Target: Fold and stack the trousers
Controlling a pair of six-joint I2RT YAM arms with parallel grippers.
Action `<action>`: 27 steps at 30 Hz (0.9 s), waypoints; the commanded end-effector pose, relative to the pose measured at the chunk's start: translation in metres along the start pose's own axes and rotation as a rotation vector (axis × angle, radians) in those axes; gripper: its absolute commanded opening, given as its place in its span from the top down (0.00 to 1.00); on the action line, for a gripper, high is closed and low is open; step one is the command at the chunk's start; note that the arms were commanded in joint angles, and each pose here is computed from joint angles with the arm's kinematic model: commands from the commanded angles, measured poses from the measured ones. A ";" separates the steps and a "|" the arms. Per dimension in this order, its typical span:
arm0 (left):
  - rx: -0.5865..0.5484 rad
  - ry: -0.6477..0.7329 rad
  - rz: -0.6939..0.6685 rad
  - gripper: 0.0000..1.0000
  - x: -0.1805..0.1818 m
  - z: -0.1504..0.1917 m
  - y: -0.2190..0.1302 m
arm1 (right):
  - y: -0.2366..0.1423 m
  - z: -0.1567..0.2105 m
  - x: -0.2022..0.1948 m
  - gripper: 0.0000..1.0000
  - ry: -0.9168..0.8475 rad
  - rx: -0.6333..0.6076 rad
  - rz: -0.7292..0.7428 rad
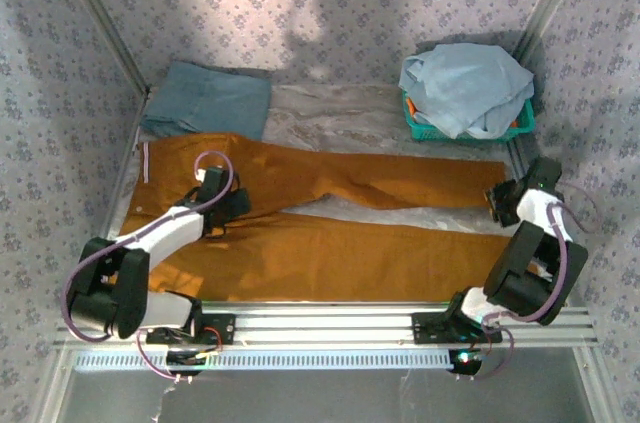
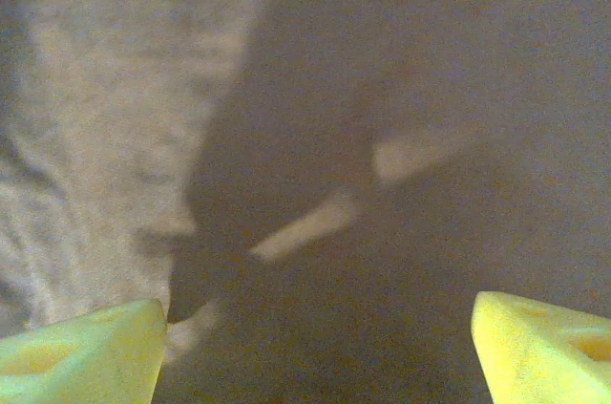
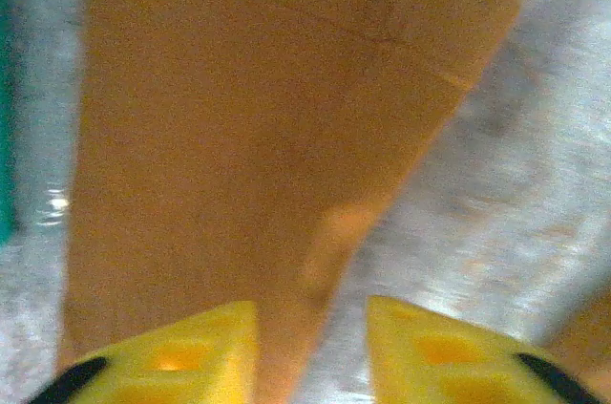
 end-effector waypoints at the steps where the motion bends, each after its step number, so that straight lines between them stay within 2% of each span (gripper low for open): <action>1: 0.062 -0.062 -0.054 0.17 0.023 0.018 -0.002 | -0.009 -0.005 -0.024 0.51 0.067 -0.034 0.025; 4: 0.064 -0.108 -0.072 0.17 0.034 0.018 -0.008 | -0.020 -0.002 -0.005 0.49 0.025 -0.056 -0.025; 6: 0.052 -0.117 -0.033 0.18 0.027 0.012 -0.015 | -0.027 0.014 0.018 0.48 -0.058 -0.045 -0.064; 9: 0.027 -0.125 0.030 0.19 0.010 0.001 -0.028 | -0.031 0.057 0.047 0.46 -0.197 -0.001 -0.099; 13: -0.017 -0.031 0.038 0.16 -0.026 -0.007 -0.042 | -0.022 0.121 0.071 0.45 -0.349 0.066 -0.141; 17: 0.004 -0.027 0.015 0.14 -0.046 -0.010 -0.023 | 0.001 0.159 0.081 0.46 -0.420 0.148 -0.127; 21: -0.017 -0.062 -0.032 0.14 -0.051 -0.014 0.003 | 0.029 0.168 0.076 0.50 -0.433 0.181 -0.076; 27: 0.047 -0.168 -0.139 0.15 -0.022 0.007 0.027 | 0.047 0.154 0.054 0.51 -0.417 0.190 -0.003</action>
Point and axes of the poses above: each hand's point on the last joint's axis, 136 mm out from that joint toward the fingers, its own y axis out along the fingers, its own x axis along the line the jaws close on, z = x × y, the point moved 2 cm from there along -y, back along the fingers, and after that the axes turned 8 degrees about y, right-handed, at the moved point
